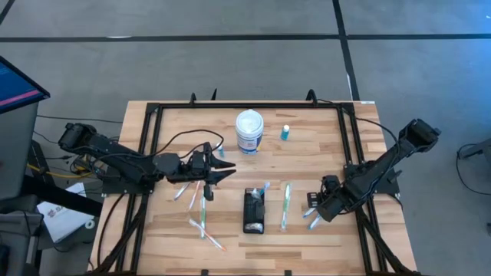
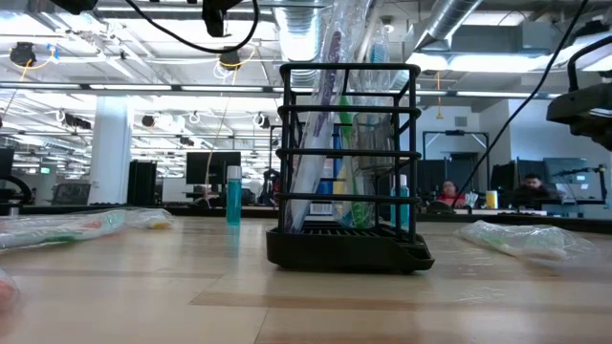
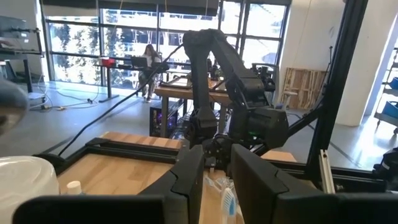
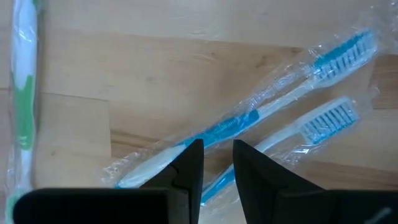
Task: Pick & Place toothbrushing station
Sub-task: Put the top blue toothbrush into the black mesh organizer
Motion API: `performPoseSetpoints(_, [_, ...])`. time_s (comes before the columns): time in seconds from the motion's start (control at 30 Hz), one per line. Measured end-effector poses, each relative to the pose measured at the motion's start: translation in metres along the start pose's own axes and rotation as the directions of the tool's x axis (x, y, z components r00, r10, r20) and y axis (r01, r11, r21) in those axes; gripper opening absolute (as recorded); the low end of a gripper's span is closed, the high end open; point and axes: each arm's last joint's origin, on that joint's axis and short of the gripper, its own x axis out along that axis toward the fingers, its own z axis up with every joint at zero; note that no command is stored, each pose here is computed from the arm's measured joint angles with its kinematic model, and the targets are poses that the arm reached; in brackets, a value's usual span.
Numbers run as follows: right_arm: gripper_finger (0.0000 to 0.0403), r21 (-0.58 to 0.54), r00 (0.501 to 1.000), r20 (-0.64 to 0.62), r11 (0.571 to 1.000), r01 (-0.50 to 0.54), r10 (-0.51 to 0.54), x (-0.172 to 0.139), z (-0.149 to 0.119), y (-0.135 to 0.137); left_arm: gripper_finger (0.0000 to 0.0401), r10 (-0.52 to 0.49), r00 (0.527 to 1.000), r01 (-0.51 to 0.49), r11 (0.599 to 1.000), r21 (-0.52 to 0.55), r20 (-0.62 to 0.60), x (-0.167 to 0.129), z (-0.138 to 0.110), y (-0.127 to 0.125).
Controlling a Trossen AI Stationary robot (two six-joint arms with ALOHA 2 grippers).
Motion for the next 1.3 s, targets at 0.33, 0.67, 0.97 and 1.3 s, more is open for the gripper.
performPoseSetpoints(0.33, [0.0080,-0.005,0.999,-0.017,0.999,-0.038,0.038,0.000,-0.002,0.003,0.0076,0.000,1.000,0.000,1.000,0.001,-0.004,0.000,0.000,0.000])
performPoseSetpoints(0.67, [0.0159,-0.068,0.997,-0.029,0.995,-0.071,0.069,0.000,-0.003,0.006,0.0076,0.000,1.000,0.000,1.000,0.003,-0.004,0.000,0.000,0.000])
performPoseSetpoints(0.97, [0.0198,-0.110,0.998,-0.028,0.992,-0.055,0.052,0.003,0.001,0.010,0.0076,0.000,1.000,0.000,1.000,0.004,-0.004,0.000,0.000,0.000])
performPoseSetpoints(1.3, [0.0161,0.077,0.998,-0.031,0.996,-0.053,0.056,0.003,0.003,0.012,0.0076,0.000,1.000,0.000,1.000,0.004,-0.004,0.000,0.000,0.000])
